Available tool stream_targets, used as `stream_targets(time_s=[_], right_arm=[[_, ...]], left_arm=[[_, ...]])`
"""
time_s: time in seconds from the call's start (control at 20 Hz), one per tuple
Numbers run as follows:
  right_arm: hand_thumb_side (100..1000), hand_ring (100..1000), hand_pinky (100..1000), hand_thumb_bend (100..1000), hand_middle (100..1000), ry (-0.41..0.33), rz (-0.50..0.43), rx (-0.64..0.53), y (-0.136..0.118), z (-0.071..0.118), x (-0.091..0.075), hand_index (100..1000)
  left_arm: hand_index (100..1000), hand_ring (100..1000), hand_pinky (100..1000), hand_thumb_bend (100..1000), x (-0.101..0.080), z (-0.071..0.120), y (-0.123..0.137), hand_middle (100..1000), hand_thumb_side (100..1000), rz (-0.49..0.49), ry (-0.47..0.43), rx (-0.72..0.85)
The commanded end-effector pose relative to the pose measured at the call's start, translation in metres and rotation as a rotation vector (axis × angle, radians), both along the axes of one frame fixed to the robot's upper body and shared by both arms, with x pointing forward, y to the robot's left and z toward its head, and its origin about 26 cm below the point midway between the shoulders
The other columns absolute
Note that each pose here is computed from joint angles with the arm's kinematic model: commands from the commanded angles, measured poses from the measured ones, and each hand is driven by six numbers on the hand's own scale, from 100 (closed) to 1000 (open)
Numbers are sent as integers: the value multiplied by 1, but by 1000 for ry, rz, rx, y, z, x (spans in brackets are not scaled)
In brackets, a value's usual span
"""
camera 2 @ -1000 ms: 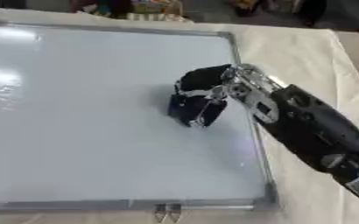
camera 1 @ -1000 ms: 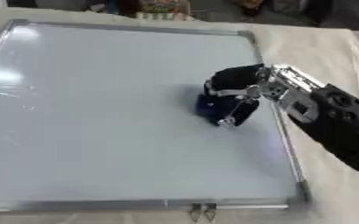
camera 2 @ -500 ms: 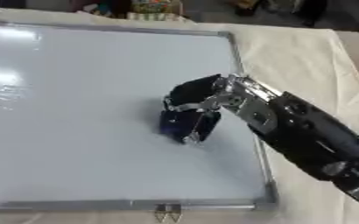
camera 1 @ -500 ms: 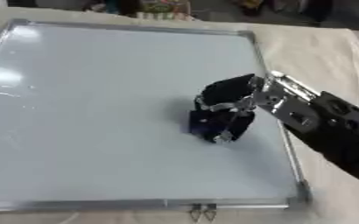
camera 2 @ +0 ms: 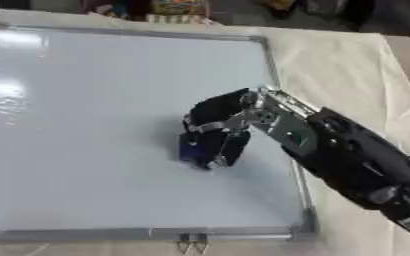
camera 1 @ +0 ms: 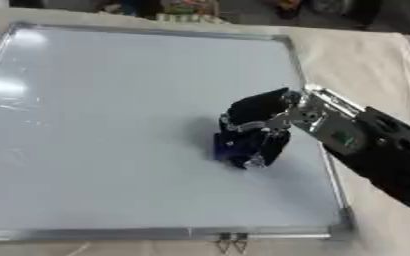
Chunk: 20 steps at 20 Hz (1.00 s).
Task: Wipe the whiteboard clean with a brush.
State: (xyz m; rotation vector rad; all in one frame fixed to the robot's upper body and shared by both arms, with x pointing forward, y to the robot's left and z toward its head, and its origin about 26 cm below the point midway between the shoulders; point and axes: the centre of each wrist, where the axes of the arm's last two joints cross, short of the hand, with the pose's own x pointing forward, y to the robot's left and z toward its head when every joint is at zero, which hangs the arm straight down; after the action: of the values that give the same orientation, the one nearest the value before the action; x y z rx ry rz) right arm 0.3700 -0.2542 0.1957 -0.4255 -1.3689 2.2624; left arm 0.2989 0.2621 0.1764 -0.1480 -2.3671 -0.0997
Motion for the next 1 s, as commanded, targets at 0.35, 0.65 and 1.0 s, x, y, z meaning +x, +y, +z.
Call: stream_targets(time_s=[0.35,0.65,1.0], right_arm=[[193,459,489,100,163,-96,-72,10,-18,20,6,330],[202,464,489,100,167,-133,-198,26,-41,6,20,329],[206,469,489,100,173,-144,-268,6,-58,-13,34,327]], left_arm=[[555,494,423,100,-2,8,0,431,900,-6,-33,13],[555,494,422,100,-2,7,1,430,900,-3,-33,14],[555,494,422,100,-2,7,0,430,902,-3,-32,14]])
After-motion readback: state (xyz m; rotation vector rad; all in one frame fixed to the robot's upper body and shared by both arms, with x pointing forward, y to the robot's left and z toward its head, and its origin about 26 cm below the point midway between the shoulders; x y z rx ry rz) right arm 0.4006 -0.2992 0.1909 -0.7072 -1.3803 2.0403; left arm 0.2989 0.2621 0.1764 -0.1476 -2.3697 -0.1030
